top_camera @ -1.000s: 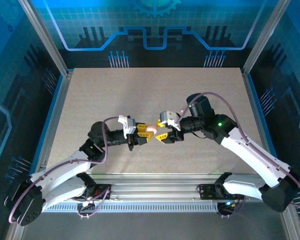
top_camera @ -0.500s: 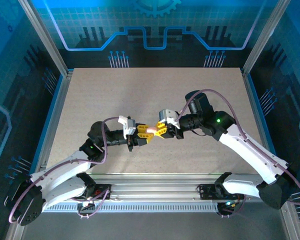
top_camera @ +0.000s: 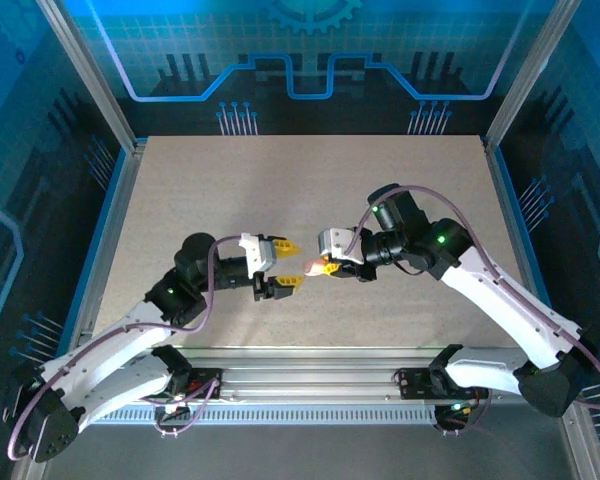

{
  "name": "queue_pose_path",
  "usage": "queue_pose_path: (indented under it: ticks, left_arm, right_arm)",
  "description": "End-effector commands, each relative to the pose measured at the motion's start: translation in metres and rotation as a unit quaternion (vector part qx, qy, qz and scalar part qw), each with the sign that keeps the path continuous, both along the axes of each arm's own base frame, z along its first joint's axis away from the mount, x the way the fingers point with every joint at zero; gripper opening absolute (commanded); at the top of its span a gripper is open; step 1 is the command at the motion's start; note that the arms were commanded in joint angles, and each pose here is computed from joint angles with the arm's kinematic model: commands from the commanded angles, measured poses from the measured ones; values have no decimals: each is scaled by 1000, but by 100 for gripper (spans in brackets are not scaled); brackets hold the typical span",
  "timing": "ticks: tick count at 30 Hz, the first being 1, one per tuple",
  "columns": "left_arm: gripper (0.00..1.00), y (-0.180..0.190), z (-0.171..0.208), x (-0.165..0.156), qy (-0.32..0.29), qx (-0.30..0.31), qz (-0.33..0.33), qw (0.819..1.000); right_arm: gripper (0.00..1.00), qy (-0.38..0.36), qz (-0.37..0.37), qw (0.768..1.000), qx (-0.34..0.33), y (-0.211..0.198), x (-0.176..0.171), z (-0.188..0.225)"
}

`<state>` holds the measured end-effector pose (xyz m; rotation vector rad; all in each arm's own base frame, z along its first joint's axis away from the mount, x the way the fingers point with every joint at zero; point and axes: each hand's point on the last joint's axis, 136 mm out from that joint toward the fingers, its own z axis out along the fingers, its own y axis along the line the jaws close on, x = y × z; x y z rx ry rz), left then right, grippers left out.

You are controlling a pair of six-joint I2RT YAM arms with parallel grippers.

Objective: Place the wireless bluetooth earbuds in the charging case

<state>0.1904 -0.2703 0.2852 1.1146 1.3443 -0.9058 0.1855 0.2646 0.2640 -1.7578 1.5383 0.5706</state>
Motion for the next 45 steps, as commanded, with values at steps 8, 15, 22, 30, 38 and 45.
queue_pose_path:
  ticks: [8,15,22,30,38,45]
  left_arm:
    - [60,-3,-24,-9,6,84,-33,996]
    - [58,-8,-30,-10,14,88,-38,995]
    - [53,-17,-26,-3,13,63,-30,997]
    - [45,-26,-28,-7,19,60,-46,997]
    - [25,-34,-25,-7,28,49,-55,997]
    - [16,-34,-19,-10,37,25,-58,997]
  right_arm:
    - [13,-66,5,995,-72,-7,-5,-8]
    - [14,-73,12,996,-47,1,-7,2]
    - [14,-63,23,997,-27,7,-12,8]
    - [14,-61,24,998,-20,10,-12,7]
    - [14,-61,24,998,-13,12,-13,9]
    - [46,-86,-16,996,31,3,-5,16]
